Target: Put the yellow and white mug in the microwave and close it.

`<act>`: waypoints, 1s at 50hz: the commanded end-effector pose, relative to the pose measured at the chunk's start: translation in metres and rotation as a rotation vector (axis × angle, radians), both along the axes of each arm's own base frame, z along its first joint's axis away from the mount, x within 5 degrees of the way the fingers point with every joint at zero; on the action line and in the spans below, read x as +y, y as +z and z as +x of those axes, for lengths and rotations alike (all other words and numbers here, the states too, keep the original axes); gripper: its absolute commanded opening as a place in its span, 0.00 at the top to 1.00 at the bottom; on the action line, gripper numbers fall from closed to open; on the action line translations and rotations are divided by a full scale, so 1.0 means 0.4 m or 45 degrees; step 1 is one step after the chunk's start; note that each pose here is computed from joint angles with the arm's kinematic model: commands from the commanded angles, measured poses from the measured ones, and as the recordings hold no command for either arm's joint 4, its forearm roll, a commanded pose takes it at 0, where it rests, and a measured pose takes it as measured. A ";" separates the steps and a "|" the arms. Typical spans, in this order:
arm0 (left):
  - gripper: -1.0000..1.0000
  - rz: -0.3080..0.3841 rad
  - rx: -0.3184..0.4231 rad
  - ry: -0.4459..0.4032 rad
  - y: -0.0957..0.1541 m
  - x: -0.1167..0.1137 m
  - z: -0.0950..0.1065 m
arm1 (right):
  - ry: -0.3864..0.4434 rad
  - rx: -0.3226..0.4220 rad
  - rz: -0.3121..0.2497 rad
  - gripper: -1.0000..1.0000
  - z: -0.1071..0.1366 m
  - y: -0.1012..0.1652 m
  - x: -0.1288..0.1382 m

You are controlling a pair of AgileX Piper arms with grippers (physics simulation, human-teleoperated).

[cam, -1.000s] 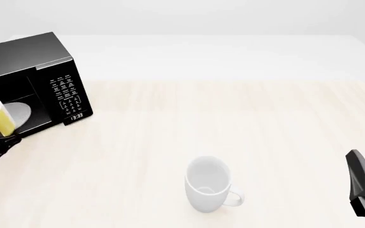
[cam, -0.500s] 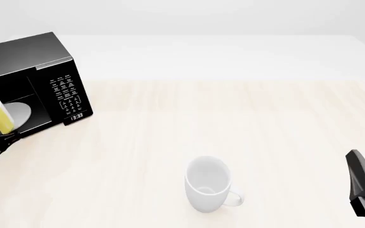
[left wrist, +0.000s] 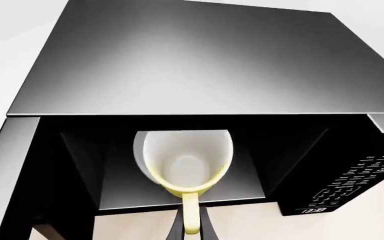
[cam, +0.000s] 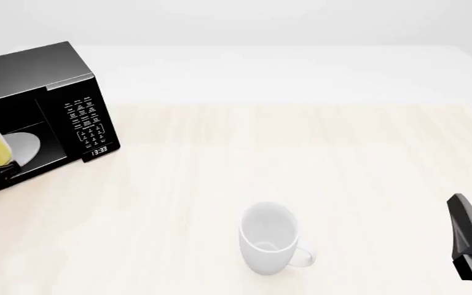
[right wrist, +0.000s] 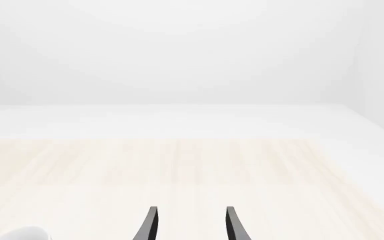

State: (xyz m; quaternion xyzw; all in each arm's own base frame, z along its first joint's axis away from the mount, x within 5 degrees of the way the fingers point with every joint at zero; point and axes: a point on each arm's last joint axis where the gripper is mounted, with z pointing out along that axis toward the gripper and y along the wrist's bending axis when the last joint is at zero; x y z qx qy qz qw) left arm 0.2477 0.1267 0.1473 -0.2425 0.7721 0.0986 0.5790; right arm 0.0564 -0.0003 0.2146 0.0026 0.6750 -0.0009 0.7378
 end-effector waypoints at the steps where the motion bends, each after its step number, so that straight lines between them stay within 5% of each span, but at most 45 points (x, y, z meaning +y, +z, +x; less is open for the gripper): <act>1: 1.00 0.013 -0.021 0.008 0.015 0.014 0.016 | 0.000 0.000 0.000 0.00 0.000 0.000 0.000; 50: 1.00 0.000 -0.015 0.033 -0.007 0.069 0.092 | 0.000 0.000 0.000 0.00 0.000 0.000 0.000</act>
